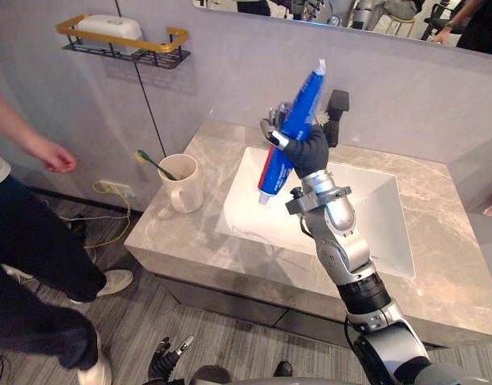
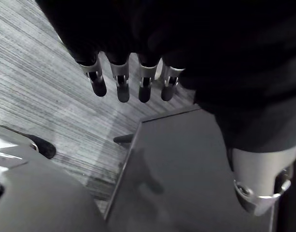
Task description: Organize washtable
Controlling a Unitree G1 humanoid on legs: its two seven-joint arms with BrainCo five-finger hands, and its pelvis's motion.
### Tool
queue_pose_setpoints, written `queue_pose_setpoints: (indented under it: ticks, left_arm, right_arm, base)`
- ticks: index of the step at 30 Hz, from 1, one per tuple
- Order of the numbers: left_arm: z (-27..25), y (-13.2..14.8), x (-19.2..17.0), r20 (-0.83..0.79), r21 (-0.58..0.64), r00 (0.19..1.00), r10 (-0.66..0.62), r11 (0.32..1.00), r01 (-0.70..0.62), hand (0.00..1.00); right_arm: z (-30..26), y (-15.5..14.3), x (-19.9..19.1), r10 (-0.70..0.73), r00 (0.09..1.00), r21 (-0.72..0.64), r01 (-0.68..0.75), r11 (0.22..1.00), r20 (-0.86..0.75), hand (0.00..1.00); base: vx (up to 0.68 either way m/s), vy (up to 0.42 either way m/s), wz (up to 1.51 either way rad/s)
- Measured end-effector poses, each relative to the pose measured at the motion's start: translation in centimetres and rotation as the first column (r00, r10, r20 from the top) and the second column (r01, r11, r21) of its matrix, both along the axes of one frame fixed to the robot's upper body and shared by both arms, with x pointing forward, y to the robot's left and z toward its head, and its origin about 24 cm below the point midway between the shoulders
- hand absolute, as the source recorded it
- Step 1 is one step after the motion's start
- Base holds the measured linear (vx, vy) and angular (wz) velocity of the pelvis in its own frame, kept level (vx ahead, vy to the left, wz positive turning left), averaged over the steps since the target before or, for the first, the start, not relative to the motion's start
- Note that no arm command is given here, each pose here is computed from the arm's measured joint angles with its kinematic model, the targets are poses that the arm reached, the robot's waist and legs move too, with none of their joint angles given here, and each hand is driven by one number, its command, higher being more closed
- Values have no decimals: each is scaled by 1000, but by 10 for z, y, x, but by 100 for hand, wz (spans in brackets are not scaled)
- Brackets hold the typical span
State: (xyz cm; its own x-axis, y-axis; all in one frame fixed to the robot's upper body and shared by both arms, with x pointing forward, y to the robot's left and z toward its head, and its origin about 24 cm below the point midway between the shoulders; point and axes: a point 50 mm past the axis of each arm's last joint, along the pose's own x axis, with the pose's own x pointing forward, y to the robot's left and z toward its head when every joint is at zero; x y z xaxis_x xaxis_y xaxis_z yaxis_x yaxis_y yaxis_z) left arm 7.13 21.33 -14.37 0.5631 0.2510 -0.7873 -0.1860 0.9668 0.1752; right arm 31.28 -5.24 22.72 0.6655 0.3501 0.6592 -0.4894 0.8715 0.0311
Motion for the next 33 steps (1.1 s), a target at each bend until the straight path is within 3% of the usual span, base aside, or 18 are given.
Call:
queue_pose_setpoints:
  ticks: [19,33]
  left_arm:
    - [-2,1,-4,-50,31,993,-109,993,111,0]
    - [-1,3,-3,-43,41,990,-131,990,133,0]
  right_arm:
    - [41,11,39,-172,985,-82,174,981,32,100]
    - [54,6,55,-255,967,-58,254,966,-11,100]
  base:
    - [11,26,15]
    - [12,25,10]
